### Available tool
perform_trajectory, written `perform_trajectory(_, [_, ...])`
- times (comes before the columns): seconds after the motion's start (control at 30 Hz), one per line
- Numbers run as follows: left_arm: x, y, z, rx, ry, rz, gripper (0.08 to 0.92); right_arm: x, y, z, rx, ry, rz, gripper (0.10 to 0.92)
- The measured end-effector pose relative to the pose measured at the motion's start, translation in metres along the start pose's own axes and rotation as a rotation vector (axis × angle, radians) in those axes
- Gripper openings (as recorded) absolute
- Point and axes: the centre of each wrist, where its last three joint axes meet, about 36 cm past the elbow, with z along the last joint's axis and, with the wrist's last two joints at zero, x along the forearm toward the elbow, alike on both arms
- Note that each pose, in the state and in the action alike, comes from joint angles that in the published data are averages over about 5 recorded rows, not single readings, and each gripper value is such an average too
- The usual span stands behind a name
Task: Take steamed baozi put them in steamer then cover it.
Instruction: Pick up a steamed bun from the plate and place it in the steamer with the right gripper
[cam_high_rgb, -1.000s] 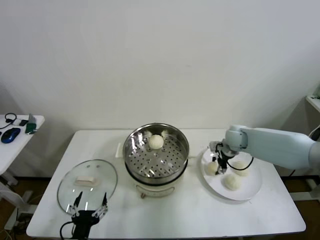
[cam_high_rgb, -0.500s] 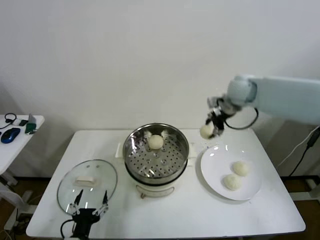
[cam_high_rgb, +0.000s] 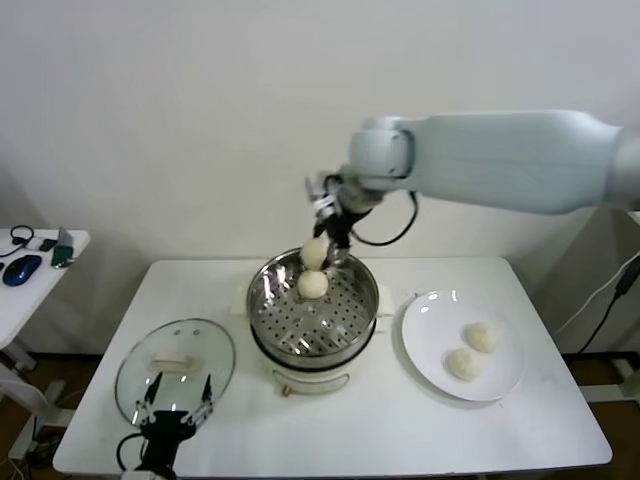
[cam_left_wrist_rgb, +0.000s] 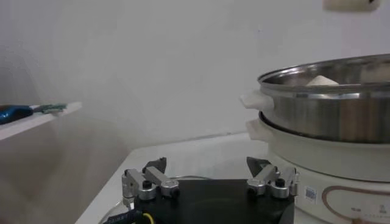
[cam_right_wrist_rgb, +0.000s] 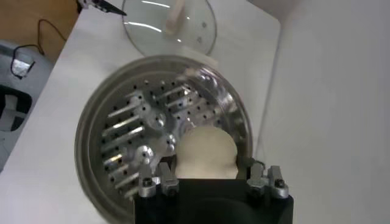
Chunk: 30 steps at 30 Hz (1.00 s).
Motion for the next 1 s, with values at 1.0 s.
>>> perform_trajectory(1.0, [0.002,-0.003,0.001,0.002,0.001,0.005,0.823,-0.112,0.018,-0.031,0.041,0.014,-0.011,0.805])
